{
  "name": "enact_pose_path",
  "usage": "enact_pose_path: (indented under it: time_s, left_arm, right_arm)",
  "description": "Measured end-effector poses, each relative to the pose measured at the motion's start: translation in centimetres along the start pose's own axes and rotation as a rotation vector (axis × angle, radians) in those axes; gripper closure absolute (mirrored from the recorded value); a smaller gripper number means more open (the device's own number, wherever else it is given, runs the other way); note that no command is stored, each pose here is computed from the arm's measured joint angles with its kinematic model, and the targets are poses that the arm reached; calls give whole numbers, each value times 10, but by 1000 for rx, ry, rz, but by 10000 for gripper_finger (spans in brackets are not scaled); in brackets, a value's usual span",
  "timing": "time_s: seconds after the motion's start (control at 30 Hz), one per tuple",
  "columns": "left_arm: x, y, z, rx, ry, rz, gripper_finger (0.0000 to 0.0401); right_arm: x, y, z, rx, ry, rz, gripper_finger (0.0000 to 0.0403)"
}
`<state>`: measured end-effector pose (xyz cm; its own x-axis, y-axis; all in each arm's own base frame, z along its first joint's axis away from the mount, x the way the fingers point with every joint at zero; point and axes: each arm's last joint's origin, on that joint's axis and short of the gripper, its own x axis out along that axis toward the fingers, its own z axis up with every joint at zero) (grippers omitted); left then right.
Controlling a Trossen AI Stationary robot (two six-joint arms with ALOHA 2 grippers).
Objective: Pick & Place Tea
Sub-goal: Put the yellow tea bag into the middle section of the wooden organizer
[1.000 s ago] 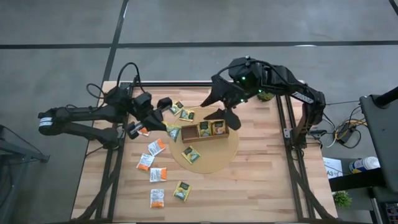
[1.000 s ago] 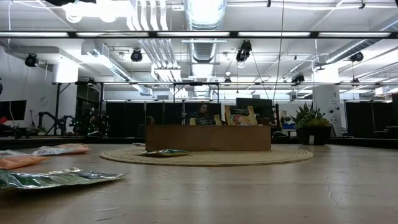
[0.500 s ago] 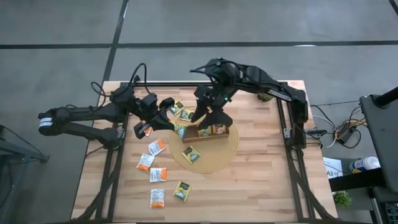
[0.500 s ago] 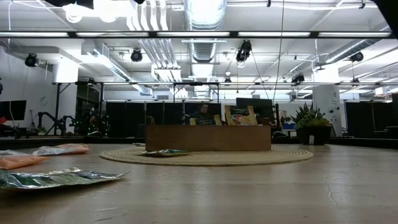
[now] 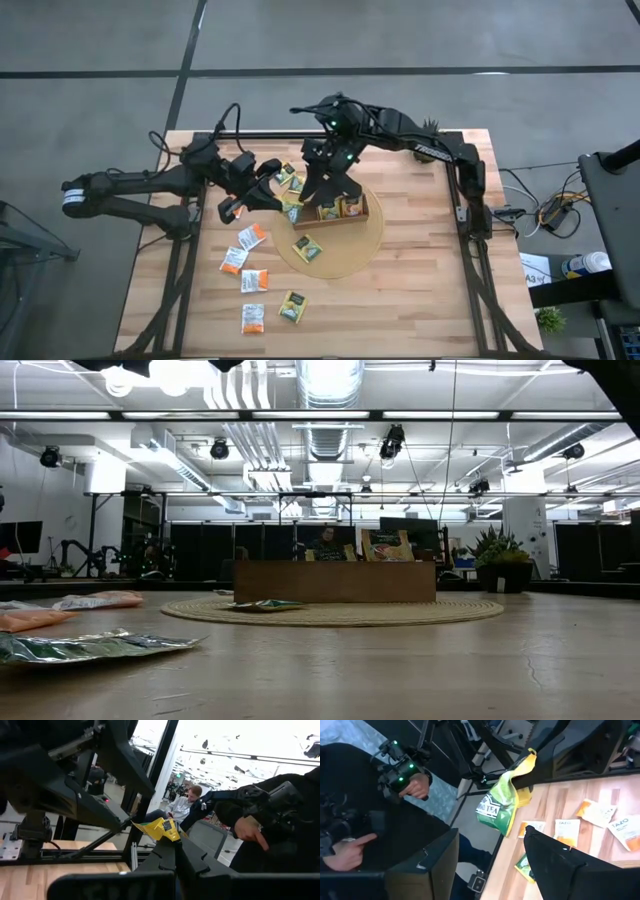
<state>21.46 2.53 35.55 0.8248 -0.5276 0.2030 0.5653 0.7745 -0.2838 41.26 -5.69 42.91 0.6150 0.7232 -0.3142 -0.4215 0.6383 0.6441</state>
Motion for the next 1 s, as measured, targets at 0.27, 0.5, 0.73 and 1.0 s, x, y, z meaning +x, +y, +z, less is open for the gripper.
enact_pose_path:
  time_s: [0.27, 0.5, 0.73, 1.0]
  left_arm:
    - [0, 0, -1, -3, 4, 3, 401]
    - [0, 3, -1, 3, -16, 54, 401]
    - [3, 8, -4, -23, -3, 61, 401]
    - [3, 9, -5, -27, -2, 62, 401]
  right_arm:
    - [2, -3, -1, 14, -1, 1, 184]
    - [5, -9, -5, 45, 13, -3, 184]
    - [8, -13, -5, 48, 10, -2, 184]
    - [8, -13, -4, 38, -2, 1, 233]
